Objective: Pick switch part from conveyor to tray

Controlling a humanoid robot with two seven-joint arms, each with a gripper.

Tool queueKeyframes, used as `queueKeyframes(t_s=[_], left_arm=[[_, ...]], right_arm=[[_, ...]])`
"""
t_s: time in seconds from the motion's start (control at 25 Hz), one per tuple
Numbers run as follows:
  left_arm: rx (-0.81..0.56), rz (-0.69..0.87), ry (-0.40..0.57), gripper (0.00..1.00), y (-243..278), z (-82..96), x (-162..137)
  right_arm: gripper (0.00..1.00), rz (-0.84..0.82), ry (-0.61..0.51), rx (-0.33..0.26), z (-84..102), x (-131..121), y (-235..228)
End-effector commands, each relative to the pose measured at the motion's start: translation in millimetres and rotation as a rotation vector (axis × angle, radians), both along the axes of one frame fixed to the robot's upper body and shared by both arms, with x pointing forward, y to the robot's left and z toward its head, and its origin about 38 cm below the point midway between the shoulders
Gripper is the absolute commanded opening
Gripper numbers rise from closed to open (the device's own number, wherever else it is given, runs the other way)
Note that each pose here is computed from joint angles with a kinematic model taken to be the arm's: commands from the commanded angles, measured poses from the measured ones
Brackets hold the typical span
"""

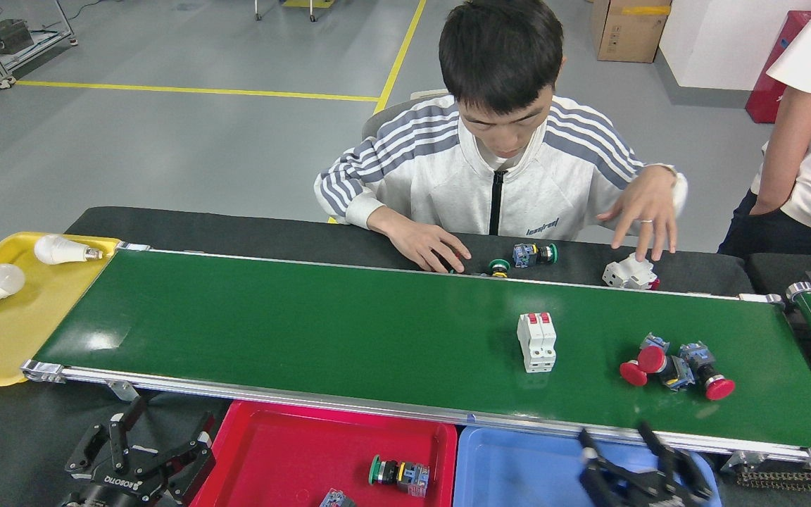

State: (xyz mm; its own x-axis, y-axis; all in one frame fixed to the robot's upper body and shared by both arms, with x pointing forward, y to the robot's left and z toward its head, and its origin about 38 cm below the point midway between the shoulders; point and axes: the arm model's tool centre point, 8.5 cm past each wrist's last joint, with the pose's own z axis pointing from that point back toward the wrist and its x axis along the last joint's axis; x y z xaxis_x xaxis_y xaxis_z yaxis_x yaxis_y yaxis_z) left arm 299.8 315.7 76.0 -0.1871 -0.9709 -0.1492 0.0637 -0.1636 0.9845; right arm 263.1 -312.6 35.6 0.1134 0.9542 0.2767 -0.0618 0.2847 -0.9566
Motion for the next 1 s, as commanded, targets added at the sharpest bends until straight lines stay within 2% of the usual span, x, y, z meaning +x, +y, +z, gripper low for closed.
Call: queueKeyframes(t_s=[0.0, 0.08, 0.12, 0.36, 0.52, 0.88, 0.96], left_arm=[[0.003, -0.005, -0.018, 1.00, -1, 5.7, 1], [0.004, -0.005, -0.023, 1.00, -1, 7.1, 2], [0.004, -0.005, -0.023, 1.00, -1, 7.1, 3], [0.005, -0.005, -0.020, 1.00, -1, 6.1, 2], [0.008, -0.007, -0.021, 1.00, 0, 6.8, 2], [0.008, -0.008, -0.009, 1.00, 0, 3.1, 2], [0.006, -0.011, -0.003, 1.00, 0, 0.8, 1]], right_arm=[[0.97, -0.101, -0.027, -0.028, 13.6, 13, -14], [0.97, -0.083, -0.013, -0.074, 21.5, 29, -13], [0.97, -0.051, 0.021, -0.091, 18.5, 35, -6], [0.97, 0.046, 0.048, -0.140, 25.2, 74, 36], [0.98, 0.111, 0.092, -0.154, 16.7, 94, 71], [0.98, 0.153, 0.130, -0.169, 15.5, 155, 111], [0.93, 0.140, 0.138, -0.176, 18.3, 169, 118]])
